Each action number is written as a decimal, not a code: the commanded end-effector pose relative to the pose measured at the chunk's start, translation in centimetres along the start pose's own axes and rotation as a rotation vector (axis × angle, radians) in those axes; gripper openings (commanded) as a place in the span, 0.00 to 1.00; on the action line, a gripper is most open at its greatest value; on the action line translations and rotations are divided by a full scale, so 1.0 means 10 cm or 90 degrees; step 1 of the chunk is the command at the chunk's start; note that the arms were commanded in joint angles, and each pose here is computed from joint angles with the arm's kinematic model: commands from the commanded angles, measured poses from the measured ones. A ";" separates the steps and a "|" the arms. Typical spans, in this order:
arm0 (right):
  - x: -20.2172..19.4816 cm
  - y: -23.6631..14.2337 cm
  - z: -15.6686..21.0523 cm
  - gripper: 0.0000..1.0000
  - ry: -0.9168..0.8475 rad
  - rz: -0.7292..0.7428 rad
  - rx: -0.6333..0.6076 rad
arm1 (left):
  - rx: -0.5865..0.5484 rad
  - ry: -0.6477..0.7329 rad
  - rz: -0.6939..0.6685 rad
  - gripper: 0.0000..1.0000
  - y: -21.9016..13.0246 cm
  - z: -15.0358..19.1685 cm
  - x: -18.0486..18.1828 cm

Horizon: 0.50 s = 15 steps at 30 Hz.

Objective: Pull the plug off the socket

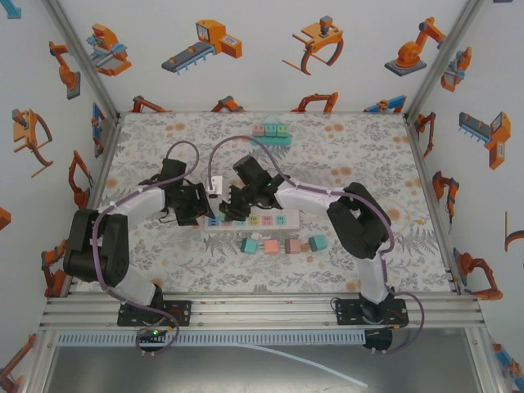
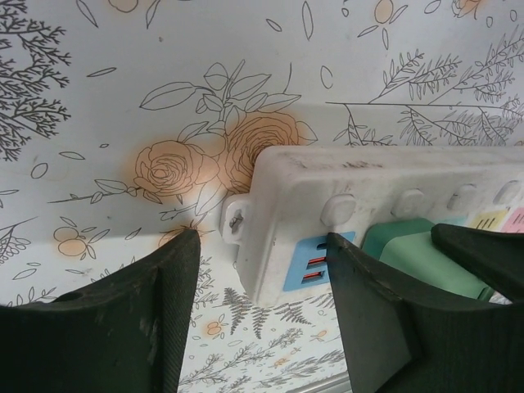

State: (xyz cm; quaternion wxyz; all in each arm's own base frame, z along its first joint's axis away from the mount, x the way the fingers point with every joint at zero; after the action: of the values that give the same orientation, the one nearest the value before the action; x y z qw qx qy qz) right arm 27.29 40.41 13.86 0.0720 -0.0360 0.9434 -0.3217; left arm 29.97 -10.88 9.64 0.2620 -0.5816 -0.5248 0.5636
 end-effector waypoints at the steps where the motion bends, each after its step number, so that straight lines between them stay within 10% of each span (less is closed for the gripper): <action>1: -0.05 -0.03 -0.08 0.35 -0.018 0.013 -0.011 | 0.047 0.026 -0.087 0.59 0.12 0.21 0.20; 15: -0.10 -0.20 -0.23 0.25 -0.039 0.057 -0.023 | 0.054 0.045 -0.146 0.58 0.19 0.31 0.27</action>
State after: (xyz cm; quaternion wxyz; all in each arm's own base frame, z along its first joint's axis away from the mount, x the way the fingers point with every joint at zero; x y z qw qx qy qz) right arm 27.24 40.40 13.96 0.0729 -0.0342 0.9428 -0.3235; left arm 29.93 -11.31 9.92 0.2727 -0.5857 -0.5384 0.5411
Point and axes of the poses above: each hand's point on the last joint's axis, 136 mm out from that joint toward the fingers, its own y axis out along the fingers, its own x axis along the line the jaws close on, z = x × y, the point moved 6 cm from there along -y, back along the fingers, and after that the axes turned 5 degrees about -y, right-handed, at the moved point
